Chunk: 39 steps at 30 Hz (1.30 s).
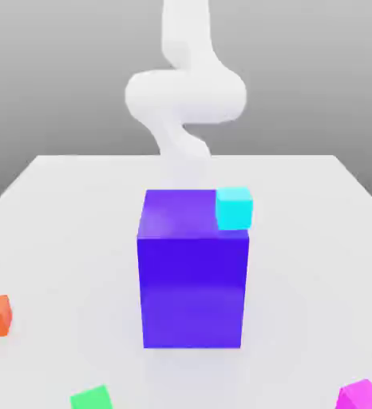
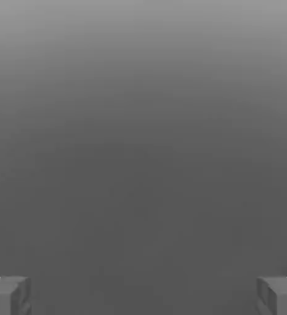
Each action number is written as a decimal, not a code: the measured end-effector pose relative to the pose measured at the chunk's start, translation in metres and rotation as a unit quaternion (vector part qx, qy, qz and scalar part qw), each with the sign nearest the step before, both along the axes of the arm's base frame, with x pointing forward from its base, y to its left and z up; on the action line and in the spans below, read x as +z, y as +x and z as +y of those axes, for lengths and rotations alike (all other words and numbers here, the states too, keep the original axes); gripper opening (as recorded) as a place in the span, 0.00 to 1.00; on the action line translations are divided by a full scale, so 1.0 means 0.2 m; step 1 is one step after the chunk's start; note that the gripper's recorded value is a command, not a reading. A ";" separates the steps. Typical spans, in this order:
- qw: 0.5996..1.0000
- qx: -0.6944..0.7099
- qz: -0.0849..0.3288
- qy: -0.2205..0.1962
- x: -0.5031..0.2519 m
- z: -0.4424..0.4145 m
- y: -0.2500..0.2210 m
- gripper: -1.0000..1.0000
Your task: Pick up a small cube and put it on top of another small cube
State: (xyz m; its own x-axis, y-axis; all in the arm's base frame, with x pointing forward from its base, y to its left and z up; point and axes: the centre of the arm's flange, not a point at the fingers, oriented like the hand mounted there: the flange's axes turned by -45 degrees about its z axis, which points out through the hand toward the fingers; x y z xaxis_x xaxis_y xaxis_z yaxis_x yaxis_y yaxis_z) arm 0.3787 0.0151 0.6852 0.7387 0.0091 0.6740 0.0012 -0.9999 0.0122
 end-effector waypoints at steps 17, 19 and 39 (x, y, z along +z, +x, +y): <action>0.976 0.075 0.197 -0.057 -1.20 0.61 0.72 0.50; 0.970 0.088 0.218 -0.060 -1.37 0.69 0.75 0.50; 0.919 0.161 0.356 -0.058 -2.75 1.15 0.65 0.00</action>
State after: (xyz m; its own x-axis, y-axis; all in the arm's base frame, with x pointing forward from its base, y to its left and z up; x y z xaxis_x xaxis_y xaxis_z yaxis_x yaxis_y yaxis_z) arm 0.5087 0.2456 0.1342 0.9387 0.3448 0.0011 0.3448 -0.9387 -0.0004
